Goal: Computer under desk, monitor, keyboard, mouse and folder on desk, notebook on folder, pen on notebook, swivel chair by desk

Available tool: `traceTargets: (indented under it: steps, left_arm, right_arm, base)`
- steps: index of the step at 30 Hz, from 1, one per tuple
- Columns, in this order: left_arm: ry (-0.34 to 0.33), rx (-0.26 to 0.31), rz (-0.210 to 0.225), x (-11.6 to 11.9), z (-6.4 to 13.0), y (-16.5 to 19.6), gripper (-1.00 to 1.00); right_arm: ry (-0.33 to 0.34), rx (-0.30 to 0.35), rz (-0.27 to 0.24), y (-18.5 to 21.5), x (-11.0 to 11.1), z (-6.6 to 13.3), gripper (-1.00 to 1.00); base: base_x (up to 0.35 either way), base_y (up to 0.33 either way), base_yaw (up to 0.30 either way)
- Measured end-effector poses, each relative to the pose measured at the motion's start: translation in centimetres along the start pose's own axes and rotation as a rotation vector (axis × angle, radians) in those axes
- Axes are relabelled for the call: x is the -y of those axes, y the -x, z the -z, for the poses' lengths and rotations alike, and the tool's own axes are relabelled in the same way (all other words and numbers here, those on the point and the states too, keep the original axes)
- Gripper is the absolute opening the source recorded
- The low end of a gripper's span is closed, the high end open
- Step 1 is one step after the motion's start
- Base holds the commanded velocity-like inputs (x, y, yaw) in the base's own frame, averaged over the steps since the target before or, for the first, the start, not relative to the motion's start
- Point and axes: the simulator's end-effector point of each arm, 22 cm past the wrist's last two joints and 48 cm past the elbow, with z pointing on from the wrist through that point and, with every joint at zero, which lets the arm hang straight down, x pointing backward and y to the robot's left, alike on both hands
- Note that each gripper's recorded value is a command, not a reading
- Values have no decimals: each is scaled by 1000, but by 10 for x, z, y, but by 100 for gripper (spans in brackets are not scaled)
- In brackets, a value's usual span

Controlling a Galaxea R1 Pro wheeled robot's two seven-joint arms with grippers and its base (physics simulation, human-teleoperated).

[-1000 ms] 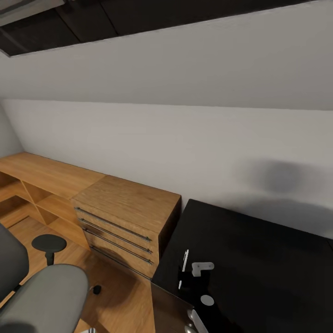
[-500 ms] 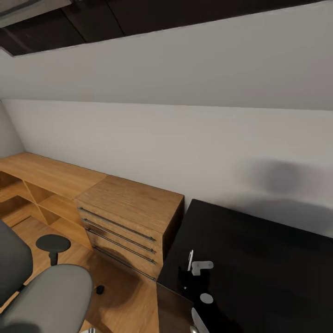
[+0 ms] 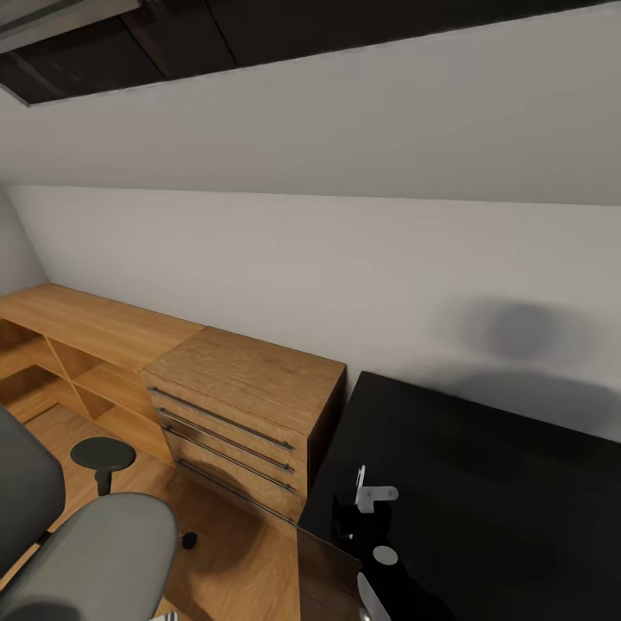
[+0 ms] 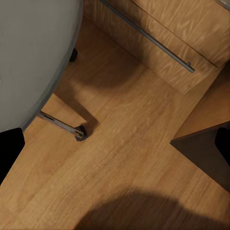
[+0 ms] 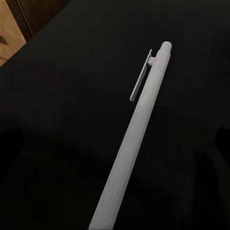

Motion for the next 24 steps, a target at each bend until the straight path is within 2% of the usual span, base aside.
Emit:
traceTargets:
  steps: [6, 12, 24]
  left_arm:
    - [0, 0, 0, 0, 0, 0, 100]
    - [0, 0, 0, 0, 0, 0, 100]
    - [0, 0, 0, 0, 0, 0, 100]
  right_arm:
    - [-5, -7, 5, -1, 2, -2, 100]
    - [-18, -22, 28, -1, 7, -13, 100]
    - [-19, -24, 30, 1, 7, -15, 100]
  base:
    - [0, 0, 0]
    - [0, 0, 0]
    - [0, 0, 0]
